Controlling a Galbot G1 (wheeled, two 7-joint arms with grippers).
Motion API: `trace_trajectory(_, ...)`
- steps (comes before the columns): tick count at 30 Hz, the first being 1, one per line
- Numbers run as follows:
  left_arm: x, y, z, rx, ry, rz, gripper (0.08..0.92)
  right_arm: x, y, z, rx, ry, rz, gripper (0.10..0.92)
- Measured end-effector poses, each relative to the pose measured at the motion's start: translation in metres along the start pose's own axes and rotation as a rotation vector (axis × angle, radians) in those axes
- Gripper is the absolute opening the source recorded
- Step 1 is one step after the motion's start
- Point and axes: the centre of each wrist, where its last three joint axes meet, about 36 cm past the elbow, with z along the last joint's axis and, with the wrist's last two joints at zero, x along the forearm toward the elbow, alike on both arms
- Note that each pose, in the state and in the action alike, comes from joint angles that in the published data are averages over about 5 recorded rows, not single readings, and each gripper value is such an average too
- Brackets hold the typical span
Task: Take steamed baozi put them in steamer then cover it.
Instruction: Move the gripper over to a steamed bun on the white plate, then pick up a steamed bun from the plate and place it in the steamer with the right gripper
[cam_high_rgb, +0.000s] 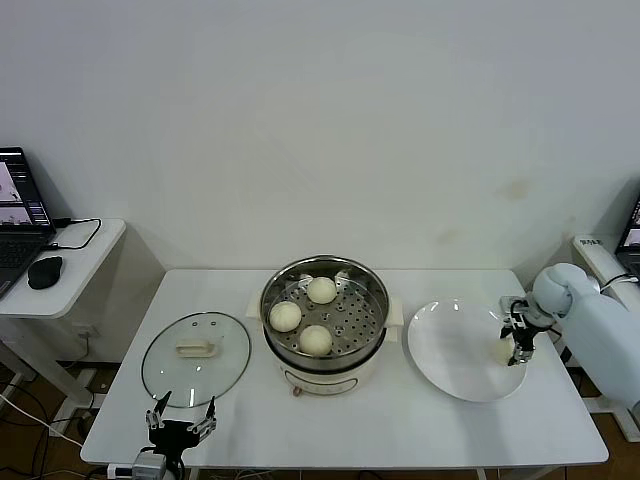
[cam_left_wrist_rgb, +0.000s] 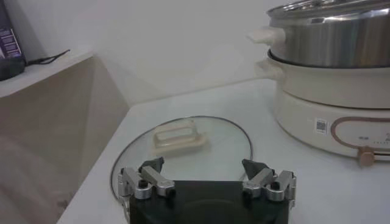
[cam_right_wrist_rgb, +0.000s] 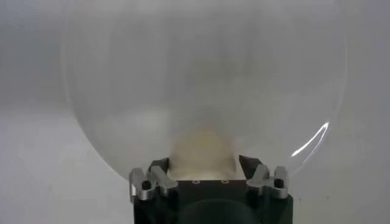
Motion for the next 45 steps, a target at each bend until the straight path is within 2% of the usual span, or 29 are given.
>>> trace_trajectory(9,-0.002,0.0,-0.002,0.005,-0.009,0.001,0.823,0.026,-0.004,-0.001,-0.004,-0.024,0.024,0.645)
trace_trajectory(16,-0.003,0.001,-0.006,0.01,-0.023,-0.002,0.823,0.073,-0.017,-0.026,0.015,-0.115,0.068,0.637)
trace_trajectory(25,-0.004,0.009,-0.01,0.017,-0.038,-0.014,0.823,0.152,-0.045,-0.091,0.08,-0.272,0.108,0.642)
trace_trajectory(33,-0.002,0.016,-0.017,0.014,-0.057,-0.025,0.823,0.207,-0.064,-0.157,0.144,-0.361,0.088,0.641)
trace_trajectory(39,0.0,0.018,-0.022,0.023,-0.074,-0.031,0.823,0.227,-0.068,-0.208,0.184,-0.392,0.025,0.641)
trace_trajectory(45,0.0,0.019,-0.026,0.032,-0.089,-0.033,0.823,0.227,-0.068,-0.252,0.207,-0.384,-0.043,0.643)
